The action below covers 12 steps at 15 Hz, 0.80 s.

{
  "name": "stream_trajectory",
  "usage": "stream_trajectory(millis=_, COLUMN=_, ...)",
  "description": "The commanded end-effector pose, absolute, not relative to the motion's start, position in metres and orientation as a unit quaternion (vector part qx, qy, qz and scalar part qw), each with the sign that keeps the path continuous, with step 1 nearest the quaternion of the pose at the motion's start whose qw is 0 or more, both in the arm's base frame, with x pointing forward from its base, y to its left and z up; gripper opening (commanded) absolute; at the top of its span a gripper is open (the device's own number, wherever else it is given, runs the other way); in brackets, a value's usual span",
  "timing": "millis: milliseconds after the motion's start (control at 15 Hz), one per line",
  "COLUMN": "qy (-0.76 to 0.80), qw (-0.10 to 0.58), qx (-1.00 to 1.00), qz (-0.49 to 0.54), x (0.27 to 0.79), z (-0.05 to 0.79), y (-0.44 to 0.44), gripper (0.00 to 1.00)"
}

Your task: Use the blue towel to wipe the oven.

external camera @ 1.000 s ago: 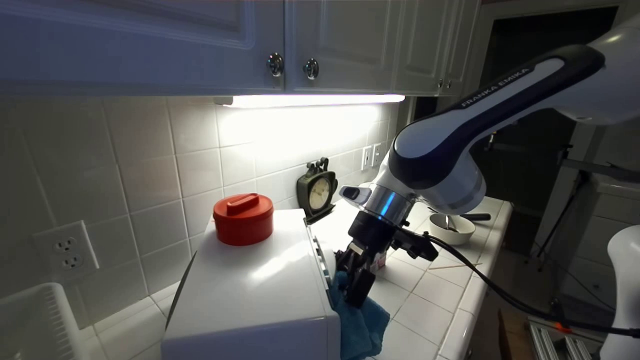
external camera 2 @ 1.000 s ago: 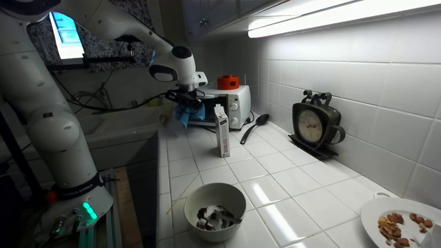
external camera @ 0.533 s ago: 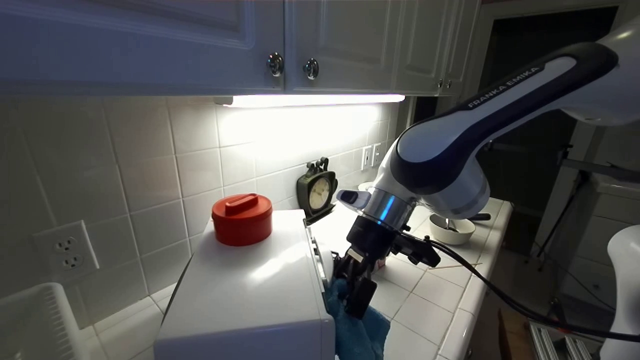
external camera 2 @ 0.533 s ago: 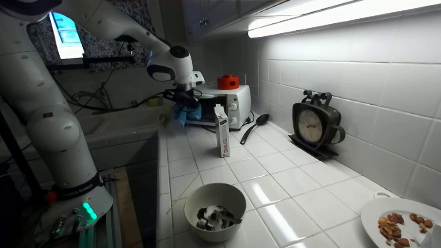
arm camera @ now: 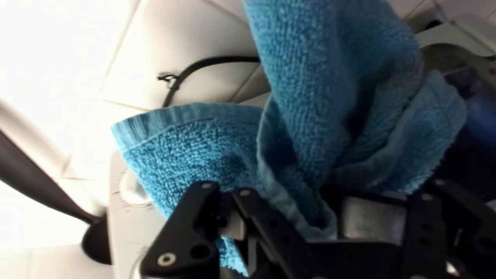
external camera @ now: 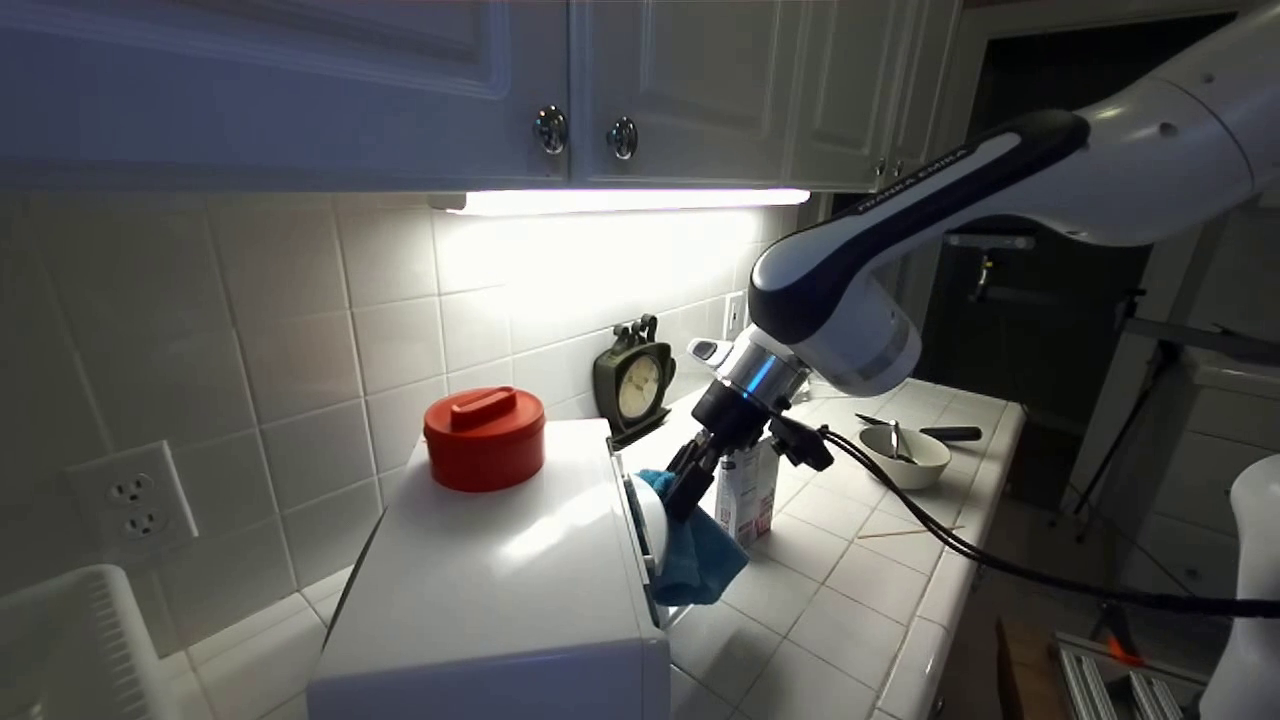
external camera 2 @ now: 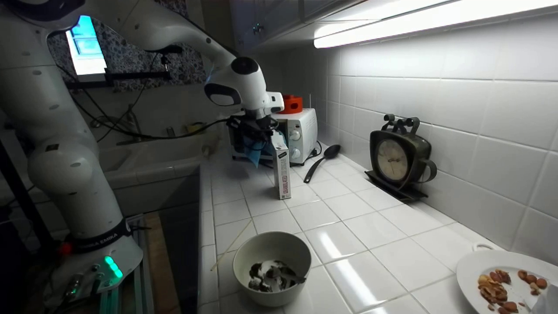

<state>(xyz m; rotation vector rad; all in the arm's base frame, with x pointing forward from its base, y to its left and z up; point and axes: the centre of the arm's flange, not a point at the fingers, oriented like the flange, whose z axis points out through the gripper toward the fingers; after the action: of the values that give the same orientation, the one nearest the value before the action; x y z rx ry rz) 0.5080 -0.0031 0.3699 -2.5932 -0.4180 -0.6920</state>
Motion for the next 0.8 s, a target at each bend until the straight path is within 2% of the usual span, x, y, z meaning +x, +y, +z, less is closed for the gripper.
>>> stream_trajectory(millis=0, qy=-0.098, qw=0.203, qx=-0.94, qz=-0.257, x=0.541, z=0.371, y=-0.038, gripper=0.0)
stream_trajectory(millis=267, qy=-0.111, qw=0.197, qx=-0.942, qz=-0.248, x=0.551, z=0.364, y=-0.031, gripper=0.0)
stream_trajectory(millis=733, qy=-0.192, qw=0.188, qx=-0.938, qz=-0.217, x=0.54, z=0.35, y=0.035, gripper=0.0)
